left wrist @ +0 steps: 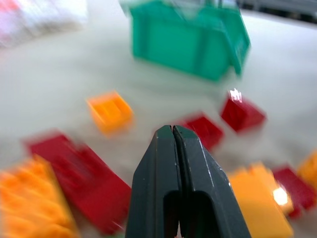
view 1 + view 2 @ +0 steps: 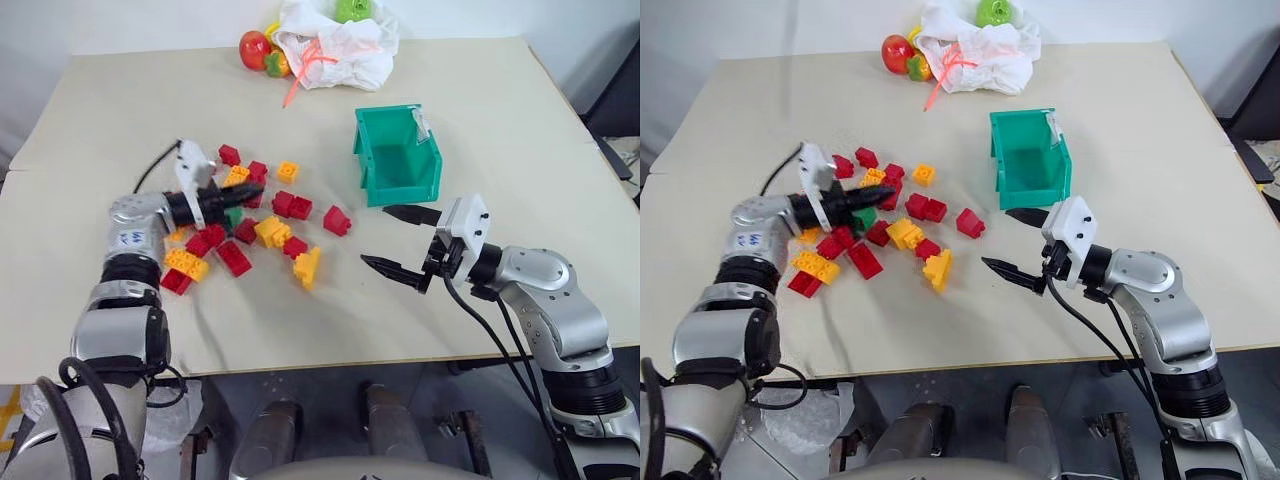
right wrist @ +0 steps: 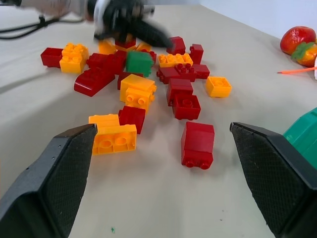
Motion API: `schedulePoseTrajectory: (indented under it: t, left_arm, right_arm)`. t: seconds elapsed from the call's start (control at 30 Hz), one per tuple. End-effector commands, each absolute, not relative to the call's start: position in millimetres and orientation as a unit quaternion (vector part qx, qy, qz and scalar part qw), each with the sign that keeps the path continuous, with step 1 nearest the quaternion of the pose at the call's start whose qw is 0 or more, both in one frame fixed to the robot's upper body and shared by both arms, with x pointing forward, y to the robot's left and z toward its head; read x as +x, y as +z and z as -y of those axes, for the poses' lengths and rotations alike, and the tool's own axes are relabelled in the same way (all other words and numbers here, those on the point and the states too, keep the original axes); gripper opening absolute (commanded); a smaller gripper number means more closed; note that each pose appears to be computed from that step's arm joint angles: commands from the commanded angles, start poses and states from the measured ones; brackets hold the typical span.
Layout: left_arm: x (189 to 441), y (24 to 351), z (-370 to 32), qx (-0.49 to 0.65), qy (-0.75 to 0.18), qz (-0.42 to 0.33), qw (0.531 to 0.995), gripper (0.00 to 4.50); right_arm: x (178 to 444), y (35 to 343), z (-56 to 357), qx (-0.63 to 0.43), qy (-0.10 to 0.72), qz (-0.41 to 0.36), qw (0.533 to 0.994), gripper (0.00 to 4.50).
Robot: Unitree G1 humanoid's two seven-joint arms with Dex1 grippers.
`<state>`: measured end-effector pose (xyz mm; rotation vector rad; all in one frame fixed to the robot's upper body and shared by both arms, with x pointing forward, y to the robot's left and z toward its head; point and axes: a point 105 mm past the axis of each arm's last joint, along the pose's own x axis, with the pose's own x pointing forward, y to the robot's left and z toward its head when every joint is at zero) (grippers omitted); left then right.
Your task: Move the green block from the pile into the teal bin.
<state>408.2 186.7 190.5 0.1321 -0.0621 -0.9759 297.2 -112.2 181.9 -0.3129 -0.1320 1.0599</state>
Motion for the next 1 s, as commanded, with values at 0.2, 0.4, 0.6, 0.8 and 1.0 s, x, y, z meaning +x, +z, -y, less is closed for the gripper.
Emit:
schedulePoseTrajectory:
  t: [0.2, 0.4, 0.6, 0.8, 1.0]
  left_arm:
    - [384, 209, -250, 0.097, -0.396, 0.022, 0.913, 0.21]
    - [339, 203, -306, 0.072, -0.316, -0.043, 0.945, 1.78]
    - [303, 196, -338, 0.068, -0.262, -0.073, 0.96, 3.67]
    - [303, 196, -319, 0.103, -0.29, -0.081, 0.948, 4.49]
    - [337, 195, -283, 0.139, -0.296, -0.127, 0.937, 4.49]
  right_arm:
    - [299, 193, 121, -0.169, 0.497, 0.081, 0.848, 4.5]
    - [301, 191, 123, -0.172, 0.507, 0.076, 0.841, 4.5]
    - [303, 190, 124, -0.171, 0.512, 0.073, 0.839, 4.5]
    - [307, 190, 121, -0.168, 0.517, 0.076, 0.836, 4.5]
    - [309, 190, 117, -0.166, 0.516, 0.083, 0.836, 4.5]
